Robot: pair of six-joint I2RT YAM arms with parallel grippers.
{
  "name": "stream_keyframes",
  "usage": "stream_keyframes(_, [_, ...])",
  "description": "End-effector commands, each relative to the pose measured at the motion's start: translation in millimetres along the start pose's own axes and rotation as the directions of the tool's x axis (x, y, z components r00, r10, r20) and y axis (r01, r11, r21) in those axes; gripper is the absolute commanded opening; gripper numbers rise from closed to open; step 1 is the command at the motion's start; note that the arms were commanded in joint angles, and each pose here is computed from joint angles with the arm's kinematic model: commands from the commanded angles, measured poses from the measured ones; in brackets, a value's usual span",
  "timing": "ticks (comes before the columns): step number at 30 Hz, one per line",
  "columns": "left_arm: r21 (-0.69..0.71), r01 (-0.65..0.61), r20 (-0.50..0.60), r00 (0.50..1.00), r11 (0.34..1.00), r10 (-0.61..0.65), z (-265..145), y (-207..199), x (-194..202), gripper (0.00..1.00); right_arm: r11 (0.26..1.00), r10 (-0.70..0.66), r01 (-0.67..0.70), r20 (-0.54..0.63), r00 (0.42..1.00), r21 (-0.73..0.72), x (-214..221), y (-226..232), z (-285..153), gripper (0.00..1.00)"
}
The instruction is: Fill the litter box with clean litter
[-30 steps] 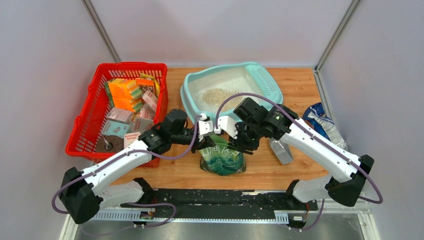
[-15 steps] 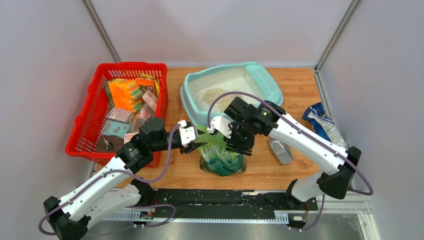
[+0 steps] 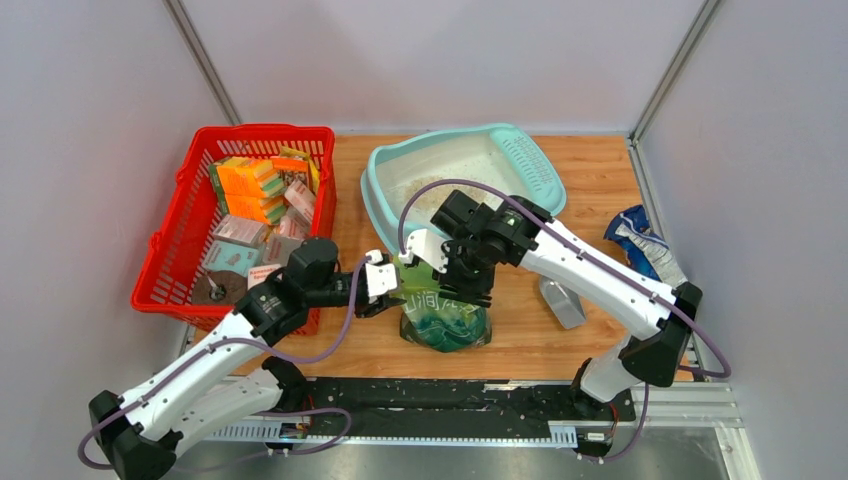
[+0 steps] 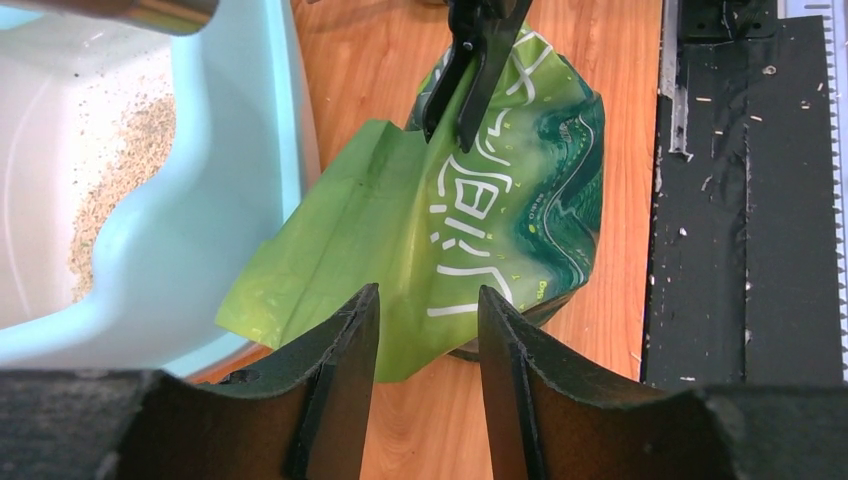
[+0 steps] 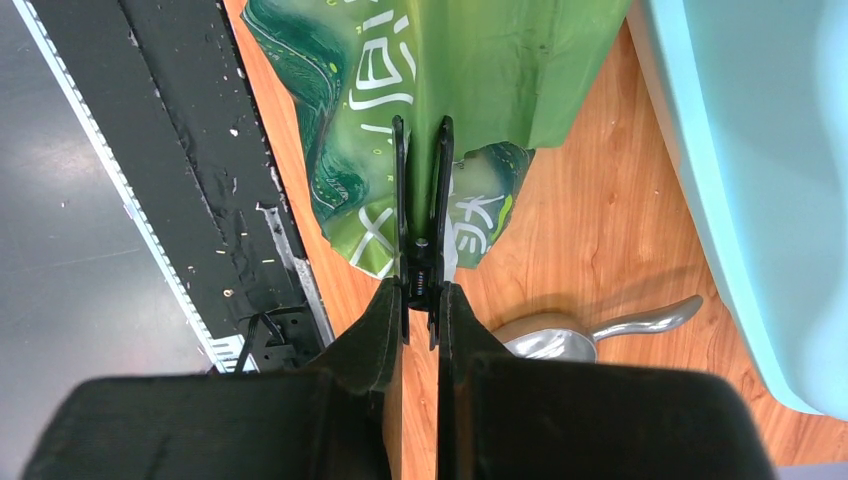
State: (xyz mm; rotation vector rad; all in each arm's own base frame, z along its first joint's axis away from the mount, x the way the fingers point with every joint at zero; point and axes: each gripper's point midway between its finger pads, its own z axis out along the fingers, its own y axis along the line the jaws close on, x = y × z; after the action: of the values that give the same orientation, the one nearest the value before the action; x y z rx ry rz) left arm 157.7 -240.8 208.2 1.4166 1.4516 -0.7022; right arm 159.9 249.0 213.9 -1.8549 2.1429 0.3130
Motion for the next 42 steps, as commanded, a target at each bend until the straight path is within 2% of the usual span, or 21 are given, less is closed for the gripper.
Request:
stream_keyframes(1, [-0.027, -0.035, 0.025, 0.999, 0.999, 0.036, -7, 2, -6, 0.49, 0.981, 0.015, -0.059, -0.231, 0.973, -0.185, 50, 45, -19, 0.00])
stream_keyframes(17, [-0.079, -0.021, 0.047, 0.999, 0.997, 0.025, -19, 4, -13, 0.48, 0.957, 0.023, -0.089, -0.232, 0.972, -0.277, 45, 54, -8, 0.00])
stream_keyframes(22, [-0.091, -0.028, 0.042, 0.999, 0.995, 0.032, -20, 8, -15, 0.48, 0.941, 0.080, -0.140, -0.199, 0.977, -0.309, 39, 54, -12, 0.00])
stream_keyframes(31, [-0.085, -0.025, 0.051, 0.998, 0.996, 0.029, -17, 9, -18, 0.48, 0.931, 0.063, -0.114, -0.155, 0.986, -0.347, 40, 59, -17, 0.00])
stream_keyframes(42, [-0.083, -0.008, 0.037, 0.999, 0.996, 0.011, -16, 9, -15, 0.48, 0.948, 0.075, -0.098, -0.084, 0.994, -0.304, 44, 54, -9, 0.00])
